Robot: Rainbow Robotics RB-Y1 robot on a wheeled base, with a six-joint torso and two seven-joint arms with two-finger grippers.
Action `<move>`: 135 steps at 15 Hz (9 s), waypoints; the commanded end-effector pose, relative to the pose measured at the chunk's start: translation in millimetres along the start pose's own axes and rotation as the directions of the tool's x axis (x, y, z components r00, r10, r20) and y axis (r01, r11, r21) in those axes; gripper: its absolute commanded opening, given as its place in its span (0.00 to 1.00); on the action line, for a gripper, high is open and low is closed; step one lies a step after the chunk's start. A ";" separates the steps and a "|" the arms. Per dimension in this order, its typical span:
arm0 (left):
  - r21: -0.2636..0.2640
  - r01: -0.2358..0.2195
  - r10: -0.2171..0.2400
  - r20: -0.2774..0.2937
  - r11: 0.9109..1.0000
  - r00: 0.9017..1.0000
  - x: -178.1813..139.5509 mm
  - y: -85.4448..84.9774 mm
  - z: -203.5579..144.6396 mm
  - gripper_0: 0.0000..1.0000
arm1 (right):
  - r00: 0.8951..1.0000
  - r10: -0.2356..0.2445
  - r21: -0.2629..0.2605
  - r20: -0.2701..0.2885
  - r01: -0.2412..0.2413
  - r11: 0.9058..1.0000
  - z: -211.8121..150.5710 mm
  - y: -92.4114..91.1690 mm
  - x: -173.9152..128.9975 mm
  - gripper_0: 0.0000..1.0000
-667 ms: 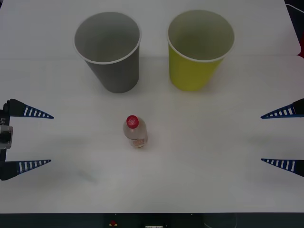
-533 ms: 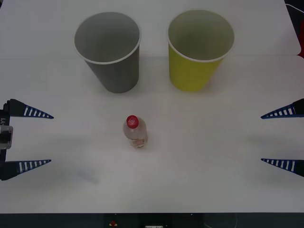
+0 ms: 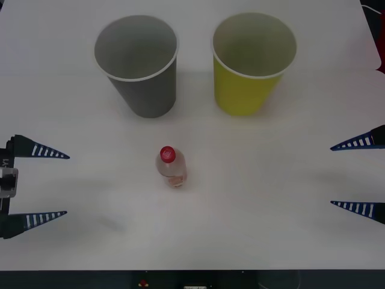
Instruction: Put the can into the green bin and the plastic bottle into the gray bin
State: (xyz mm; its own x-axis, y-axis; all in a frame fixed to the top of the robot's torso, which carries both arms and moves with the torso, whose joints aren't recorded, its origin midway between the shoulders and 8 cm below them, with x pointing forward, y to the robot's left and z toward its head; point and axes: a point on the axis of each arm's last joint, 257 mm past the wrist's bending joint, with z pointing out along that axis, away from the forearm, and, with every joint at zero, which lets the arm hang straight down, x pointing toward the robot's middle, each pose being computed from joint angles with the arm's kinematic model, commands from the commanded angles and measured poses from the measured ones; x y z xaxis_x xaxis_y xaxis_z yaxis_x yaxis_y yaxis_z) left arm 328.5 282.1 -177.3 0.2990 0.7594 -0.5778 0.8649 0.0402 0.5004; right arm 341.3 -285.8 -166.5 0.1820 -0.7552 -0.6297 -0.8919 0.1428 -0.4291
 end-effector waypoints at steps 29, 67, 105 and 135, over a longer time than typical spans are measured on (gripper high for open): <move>-0.058 0.503 -0.435 0.423 0.863 0.795 -52.5 40.0 183.0 1.00 | 1.000 0.000 0.000 0.000 0.000 1.000 0.0 0.0 0.0 1.00; -0.042 0.461 -0.439 0.242 0.886 0.865 -25.3 59.6 100.4 0.00 | 1.000 0.000 0.000 0.000 0.000 1.000 0.0 0.0 0.0 1.00; -0.204 0.615 -0.617 0.063 0.761 0.785 -132.3 317.8 47.6 0.03 | 1.000 0.000 0.000 0.000 0.000 1.000 0.0 0.0 0.0 1.00; 0.005 0.448 -0.436 0.245 0.894 0.866 -56.6 91.7 -28.4 1.00 | 1.000 0.000 0.000 0.000 0.000 1.000 0.0 0.0 0.0 1.00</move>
State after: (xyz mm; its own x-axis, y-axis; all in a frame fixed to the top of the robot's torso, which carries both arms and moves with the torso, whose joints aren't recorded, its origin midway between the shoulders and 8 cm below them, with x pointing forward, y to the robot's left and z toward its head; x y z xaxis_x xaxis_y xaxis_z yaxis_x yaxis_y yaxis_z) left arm 384.3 258.9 -73.2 -0.0253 0.4782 -0.8779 0.9095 0.3755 0.1783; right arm 341.3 -285.8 -166.6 0.1820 -0.7553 -0.6297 -0.8919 0.1428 -0.4291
